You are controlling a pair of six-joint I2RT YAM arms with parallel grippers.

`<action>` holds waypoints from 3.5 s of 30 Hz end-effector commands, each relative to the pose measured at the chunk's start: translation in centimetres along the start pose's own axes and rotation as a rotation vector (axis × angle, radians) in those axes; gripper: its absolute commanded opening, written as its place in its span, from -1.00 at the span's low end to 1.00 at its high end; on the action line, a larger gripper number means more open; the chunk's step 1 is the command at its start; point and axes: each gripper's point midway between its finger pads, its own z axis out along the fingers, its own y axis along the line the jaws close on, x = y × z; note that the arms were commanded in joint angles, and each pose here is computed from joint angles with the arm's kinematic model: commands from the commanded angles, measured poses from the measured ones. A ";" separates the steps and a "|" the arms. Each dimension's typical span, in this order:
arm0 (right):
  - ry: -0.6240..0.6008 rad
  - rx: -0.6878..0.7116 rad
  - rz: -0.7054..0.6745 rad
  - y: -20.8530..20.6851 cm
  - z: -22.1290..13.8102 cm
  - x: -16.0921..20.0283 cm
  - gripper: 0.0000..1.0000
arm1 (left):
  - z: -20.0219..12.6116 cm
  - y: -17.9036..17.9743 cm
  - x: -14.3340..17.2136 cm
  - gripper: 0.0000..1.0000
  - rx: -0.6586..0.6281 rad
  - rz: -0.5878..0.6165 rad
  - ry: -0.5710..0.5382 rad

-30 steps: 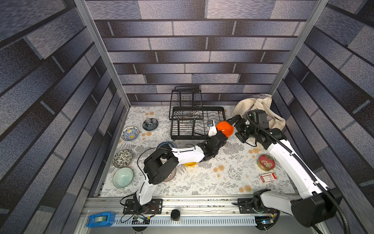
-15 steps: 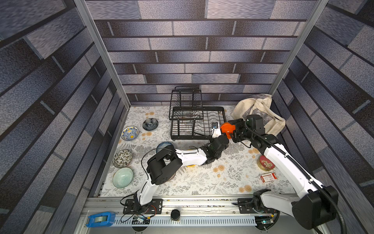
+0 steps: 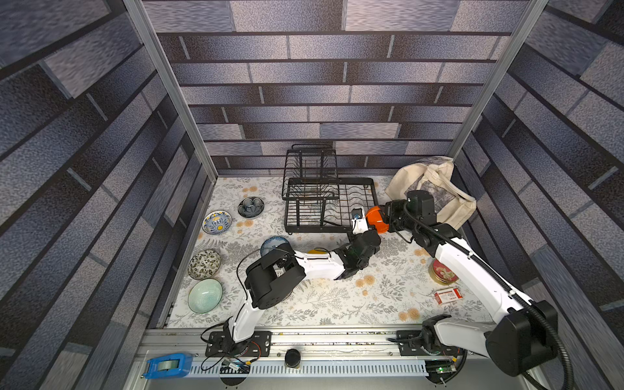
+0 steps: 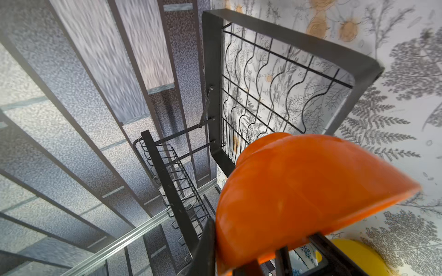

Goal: Load bowls into a dish rack
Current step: Pick up the bowl from the center of the table, then place the bowl in the dish rack.

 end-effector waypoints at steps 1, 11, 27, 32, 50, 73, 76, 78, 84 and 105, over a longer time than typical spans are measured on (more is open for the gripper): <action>-0.107 -0.034 -0.070 0.4 0.5 -2.7 -0.95 | -2.4 -1.5 -4.5 -0.49 0.057 -0.005 -0.064; -0.074 -0.198 -0.265 4.1 -0.5 -2.5 -1.00 | -5.1 2.3 -4.9 0.83 -0.015 -0.095 0.112; 0.089 -0.405 -0.529 8.1 2.5 0.6 -1.00 | -15.6 12.1 -10.2 1.00 -0.052 -0.025 0.358; 0.078 -0.421 -0.555 8.0 4.0 0.3 -1.00 | -18.2 19.3 -13.3 1.00 -0.155 -0.112 0.339; 0.132 -0.510 -0.531 8.5 14.0 3.7 -1.00 | -10.9 33.2 -14.5 0.99 -0.126 -0.790 0.367; 0.073 -0.611 -0.294 7.4 25.4 3.8 -1.00 | -2.0 32.8 -11.9 1.00 0.002 -0.870 0.559; 0.066 -0.618 -0.279 7.2 26.2 4.0 -1.00 | -2.0 33.3 -11.1 1.00 -0.005 -0.889 0.566; 0.062 -0.629 -0.269 7.1 26.5 4.2 -1.00 | -2.0 33.5 -10.7 1.00 -0.008 -0.910 0.573; 0.039 -0.656 -0.221 6.6 27.4 4.2 -1.00 | -2.1 33.6 -10.5 1.00 -0.009 -0.915 0.578; -0.193 -0.773 0.005 3.1 27.1 2.0 -1.00 | -2.1 33.0 -10.0 0.99 -0.002 -0.927 0.597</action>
